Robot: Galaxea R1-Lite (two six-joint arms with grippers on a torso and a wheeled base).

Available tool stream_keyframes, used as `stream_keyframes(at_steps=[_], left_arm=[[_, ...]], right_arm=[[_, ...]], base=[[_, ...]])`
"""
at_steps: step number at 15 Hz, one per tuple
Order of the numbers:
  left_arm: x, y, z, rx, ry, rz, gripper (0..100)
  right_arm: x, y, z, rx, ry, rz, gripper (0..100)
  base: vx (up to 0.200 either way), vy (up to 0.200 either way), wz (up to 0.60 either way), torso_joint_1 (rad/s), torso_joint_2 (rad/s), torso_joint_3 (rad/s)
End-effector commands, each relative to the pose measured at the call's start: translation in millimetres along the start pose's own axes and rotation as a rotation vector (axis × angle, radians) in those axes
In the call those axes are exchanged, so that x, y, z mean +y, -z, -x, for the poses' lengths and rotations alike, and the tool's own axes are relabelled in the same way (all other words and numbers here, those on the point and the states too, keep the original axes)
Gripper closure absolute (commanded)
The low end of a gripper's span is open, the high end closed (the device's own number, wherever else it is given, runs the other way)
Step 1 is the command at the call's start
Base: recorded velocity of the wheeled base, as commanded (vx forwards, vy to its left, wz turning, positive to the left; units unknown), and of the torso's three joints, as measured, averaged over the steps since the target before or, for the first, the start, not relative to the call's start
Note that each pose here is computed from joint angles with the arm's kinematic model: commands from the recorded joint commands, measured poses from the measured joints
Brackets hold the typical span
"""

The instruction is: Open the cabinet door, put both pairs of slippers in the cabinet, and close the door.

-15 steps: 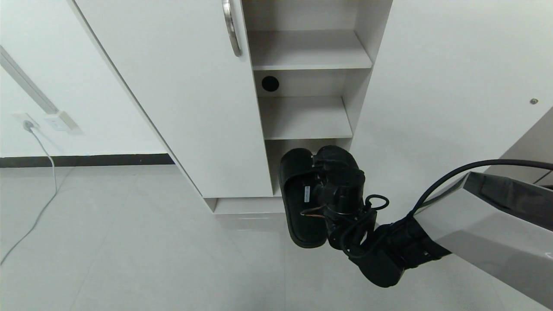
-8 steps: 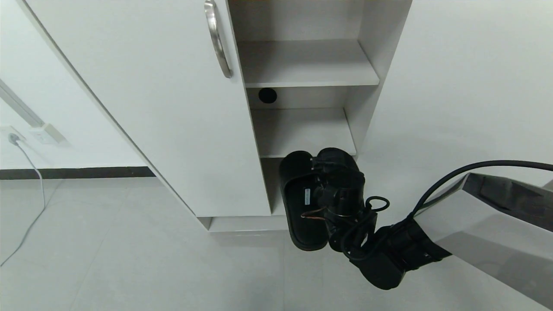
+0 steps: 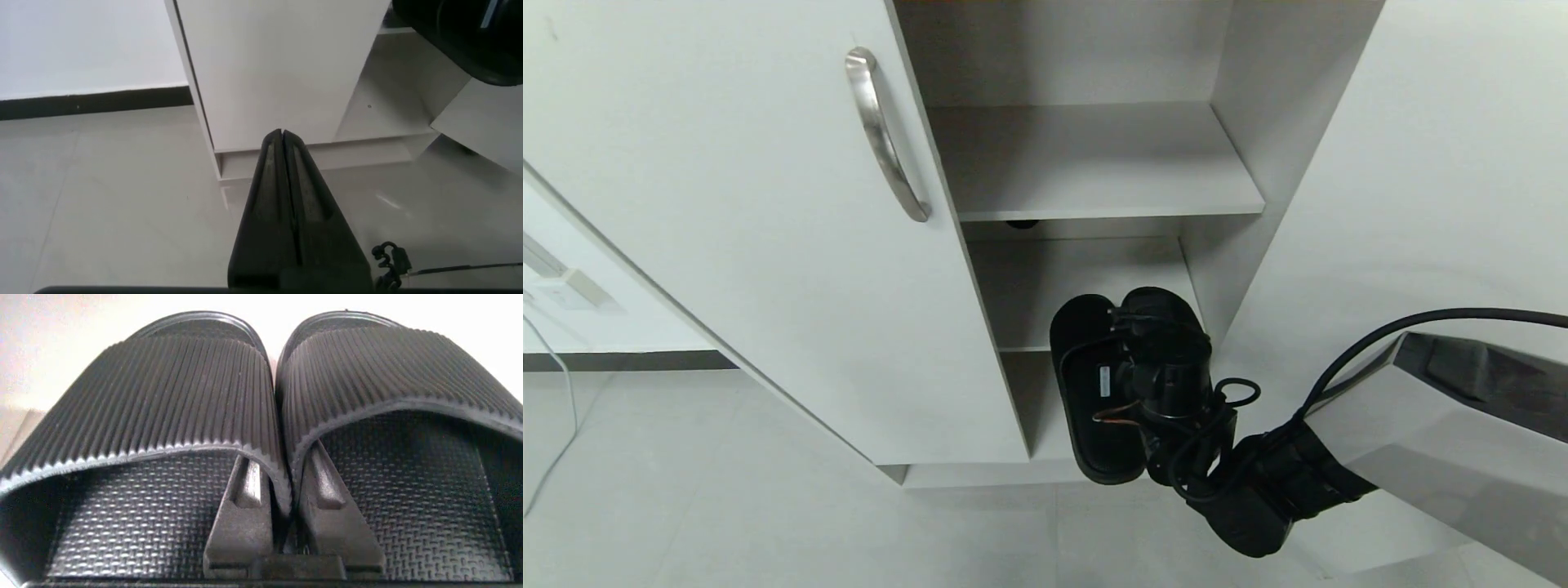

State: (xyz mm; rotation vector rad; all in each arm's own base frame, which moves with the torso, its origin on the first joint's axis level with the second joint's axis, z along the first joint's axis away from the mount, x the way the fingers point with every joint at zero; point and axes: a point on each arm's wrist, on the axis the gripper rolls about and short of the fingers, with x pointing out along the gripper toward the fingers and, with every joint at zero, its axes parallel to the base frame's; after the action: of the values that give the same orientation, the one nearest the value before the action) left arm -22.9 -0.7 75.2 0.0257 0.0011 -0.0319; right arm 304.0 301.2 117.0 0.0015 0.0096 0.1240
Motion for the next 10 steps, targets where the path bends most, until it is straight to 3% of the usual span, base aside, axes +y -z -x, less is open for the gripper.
stream_keyframes(at_steps=[1,10], left_arm=[[0.0,-0.2,0,0.000,0.000,0.001,100],[0.8,-0.3,0,-0.001,-0.035,0.026,100]], right_arm=[[1,0,5,0.005,-0.009,0.011,100],[9,0,-22,-0.013,0.000,0.004,100]], base=[[0.000,0.000,0.00,0.000,0.00,0.000],[0.000,0.000,0.00,0.000,0.00,0.000]])
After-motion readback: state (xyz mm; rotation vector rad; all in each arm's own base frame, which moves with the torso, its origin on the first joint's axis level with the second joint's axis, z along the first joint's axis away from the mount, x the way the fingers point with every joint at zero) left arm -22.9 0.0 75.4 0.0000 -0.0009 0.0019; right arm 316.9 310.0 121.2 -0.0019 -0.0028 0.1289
